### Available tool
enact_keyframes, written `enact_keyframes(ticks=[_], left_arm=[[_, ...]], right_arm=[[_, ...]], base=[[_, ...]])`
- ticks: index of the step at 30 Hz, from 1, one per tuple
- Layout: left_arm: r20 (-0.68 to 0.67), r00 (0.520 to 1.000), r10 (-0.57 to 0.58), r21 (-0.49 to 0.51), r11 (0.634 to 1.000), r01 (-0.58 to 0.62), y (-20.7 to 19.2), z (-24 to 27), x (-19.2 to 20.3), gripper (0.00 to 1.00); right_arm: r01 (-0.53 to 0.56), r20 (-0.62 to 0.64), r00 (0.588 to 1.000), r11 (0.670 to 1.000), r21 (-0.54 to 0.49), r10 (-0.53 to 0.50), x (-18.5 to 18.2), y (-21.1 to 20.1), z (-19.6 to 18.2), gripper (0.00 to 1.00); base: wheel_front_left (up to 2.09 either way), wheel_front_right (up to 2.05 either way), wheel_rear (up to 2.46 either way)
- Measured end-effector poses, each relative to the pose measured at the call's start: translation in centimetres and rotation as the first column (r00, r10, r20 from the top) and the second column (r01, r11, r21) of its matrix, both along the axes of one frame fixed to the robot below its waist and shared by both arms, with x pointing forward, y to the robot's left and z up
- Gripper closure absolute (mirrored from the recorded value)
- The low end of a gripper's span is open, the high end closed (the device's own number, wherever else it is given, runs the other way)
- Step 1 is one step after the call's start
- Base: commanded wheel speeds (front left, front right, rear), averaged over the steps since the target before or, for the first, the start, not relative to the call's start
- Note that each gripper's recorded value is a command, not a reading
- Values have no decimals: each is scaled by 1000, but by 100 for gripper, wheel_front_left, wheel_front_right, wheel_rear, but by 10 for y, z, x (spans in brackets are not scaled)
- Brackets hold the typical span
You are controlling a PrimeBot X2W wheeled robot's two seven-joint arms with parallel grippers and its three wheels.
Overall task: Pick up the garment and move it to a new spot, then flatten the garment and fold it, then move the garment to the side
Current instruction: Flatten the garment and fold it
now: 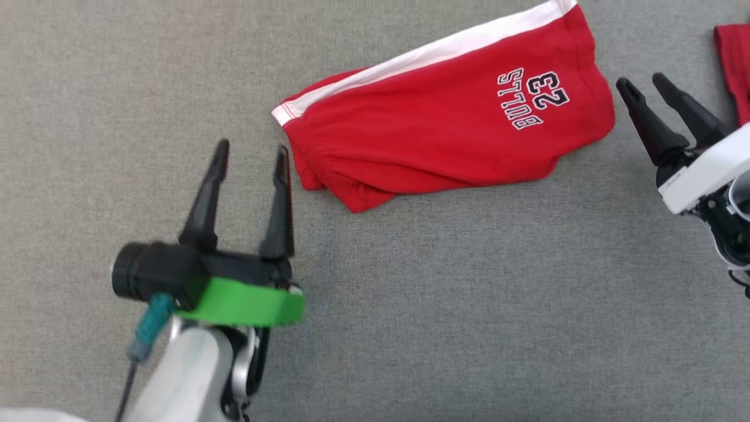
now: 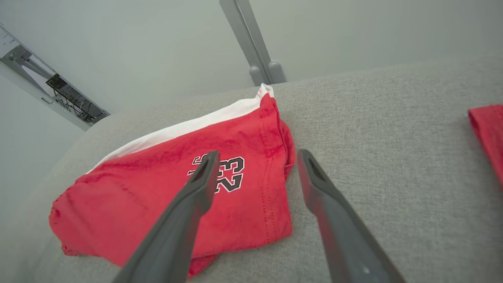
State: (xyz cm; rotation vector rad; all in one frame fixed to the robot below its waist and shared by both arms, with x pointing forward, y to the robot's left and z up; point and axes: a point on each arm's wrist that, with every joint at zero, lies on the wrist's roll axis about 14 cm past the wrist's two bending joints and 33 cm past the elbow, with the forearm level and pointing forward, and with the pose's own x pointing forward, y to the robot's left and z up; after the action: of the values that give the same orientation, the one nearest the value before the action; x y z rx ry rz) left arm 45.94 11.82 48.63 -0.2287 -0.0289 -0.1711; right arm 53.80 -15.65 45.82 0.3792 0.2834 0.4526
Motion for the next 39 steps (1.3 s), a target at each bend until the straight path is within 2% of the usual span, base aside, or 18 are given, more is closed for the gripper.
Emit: enact_keyframes(ticks=[7,13,18,26,27,28,29,30,35,39], left_arm=[[68,997,31,71,997,-36,-11,20,-37,0],[83,995,61,97,993,-69,-6,25,-50,0],[75,994,77,113,990,-85,-2,24,-56,0],[47,991,126,116,985,-131,9,19,-61,0],[42,990,132,114,984,-136,10,18,-62,0],[39,990,138,115,983,-142,12,17,-62,0],[36,989,143,118,982,-146,13,16,-62,0],[32,989,145,119,982,-148,13,14,-62,0],[23,989,147,122,981,-148,13,11,-60,0],[27,991,131,123,983,-133,9,10,-58,0]], right_arm=[[58,-8,998,998,-2,-58,-3,-13,2,0],[73,-108,991,997,-18,-75,18,-12,-15,0],[53,-208,976,998,-36,-60,36,-1,-34,0],[-27,-341,940,994,-109,-12,46,17,-72,0],[-37,-353,936,993,-111,-4,47,20,-75,6],[-46,-364,931,993,-111,2,47,23,-78,48],[-51,-369,929,993,-110,7,49,25,-79,62],[-57,-372,928,993,-108,13,49,28,-81,100],[-85,-373,927,993,-82,48,45,39,-80,100],[-83,-346,937,993,-82,49,36,32,-73,100]], base=[[0,0,0],[0,0,0],[0,0,0],[0,0,0],[0,0,0],[0,0,0],[0,0,0],[0,0,0],[0,0,0],[0,0,0]])
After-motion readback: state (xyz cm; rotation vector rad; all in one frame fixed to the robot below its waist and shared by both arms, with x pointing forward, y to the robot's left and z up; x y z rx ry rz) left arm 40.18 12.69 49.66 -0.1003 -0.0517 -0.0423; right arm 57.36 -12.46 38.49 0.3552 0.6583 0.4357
